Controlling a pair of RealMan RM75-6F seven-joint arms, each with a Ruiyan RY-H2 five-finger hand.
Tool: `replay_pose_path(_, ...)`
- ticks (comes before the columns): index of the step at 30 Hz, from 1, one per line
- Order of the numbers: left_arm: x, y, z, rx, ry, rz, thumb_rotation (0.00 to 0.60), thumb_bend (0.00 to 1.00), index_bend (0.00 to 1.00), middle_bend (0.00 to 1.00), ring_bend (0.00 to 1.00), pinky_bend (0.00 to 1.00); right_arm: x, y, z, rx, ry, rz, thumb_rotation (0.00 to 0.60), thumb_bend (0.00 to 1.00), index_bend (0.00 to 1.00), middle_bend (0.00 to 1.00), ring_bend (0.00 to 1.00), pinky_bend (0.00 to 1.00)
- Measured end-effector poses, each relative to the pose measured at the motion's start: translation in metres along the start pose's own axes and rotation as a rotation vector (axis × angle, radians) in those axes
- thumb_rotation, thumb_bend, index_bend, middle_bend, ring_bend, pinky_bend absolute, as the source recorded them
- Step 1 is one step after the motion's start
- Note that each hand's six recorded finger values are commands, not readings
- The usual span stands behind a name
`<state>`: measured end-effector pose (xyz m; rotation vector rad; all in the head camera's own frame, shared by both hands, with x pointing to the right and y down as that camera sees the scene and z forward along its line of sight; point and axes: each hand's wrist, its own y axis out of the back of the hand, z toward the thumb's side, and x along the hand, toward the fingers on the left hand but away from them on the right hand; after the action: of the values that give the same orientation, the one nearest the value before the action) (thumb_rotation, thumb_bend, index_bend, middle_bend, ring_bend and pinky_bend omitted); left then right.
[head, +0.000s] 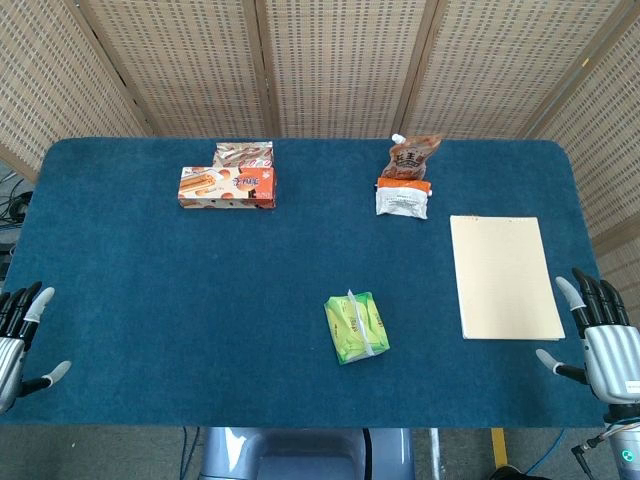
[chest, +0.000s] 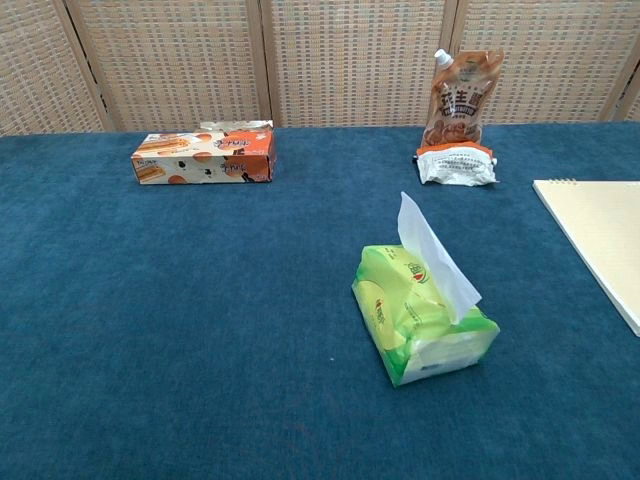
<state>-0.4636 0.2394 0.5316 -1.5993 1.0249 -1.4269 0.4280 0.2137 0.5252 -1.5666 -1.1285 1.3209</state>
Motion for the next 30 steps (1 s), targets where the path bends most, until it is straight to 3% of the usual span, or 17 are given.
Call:
replay_pose_path(9,0.001,0.001,0.001,-0.005,0.004,0.0,0.6,0.01,0.0,0.0,0.0,0.0,-0.001,-0.005,0.003,0.008,0.009,0.021,0.6,0.1,0.0,0.0,0.0,0.0)
replay_pose_path(14,0.001,0.002,0.0,-0.009,0.009,0.006,0.6,0.01,0.0,0.0,0.0,0.0,-0.008,-0.006,0.018,0.019,0.093,0.015,0.6,0.12,0.01,0.0,0.0,0.0)
replay_pose_path(17,0.004,0.0,-0.002,-0.006,0.019,0.001,0.6,0.01,0.0,0.0,0.0,0.0,-0.018,-0.007,0.037,0.048,0.212,0.006,0.6,0.13,0.03,0.0,0.0,0.0)
replay_pose_path(24,0.011,0.0,-0.006,-0.004,0.049,0.0,0.6,0.01,0.0,0.0,0.0,0.0,-0.052,-0.026,0.11,0.158,0.637,0.049,0.6,0.16,0.07,0.0,0.0,0.0)
replay_pose_path(27,0.014,-0.001,-0.008,-0.006,0.065,-0.006,0.6,0.01,0.0,0.0,0.0,0.0,-0.063,-0.039,0.139,0.23,0.781,0.062,0.6,0.16,0.07,0.0,0.0,0.01)
replay_pose_path(30,0.018,-0.002,-0.01,-0.007,0.076,-0.013,0.6,0.01,0.0,0.0,0.0,0.0,-0.07,-0.05,0.158,0.28,0.852,0.076,0.6,0.16,0.08,0.0,0.0,0.02)
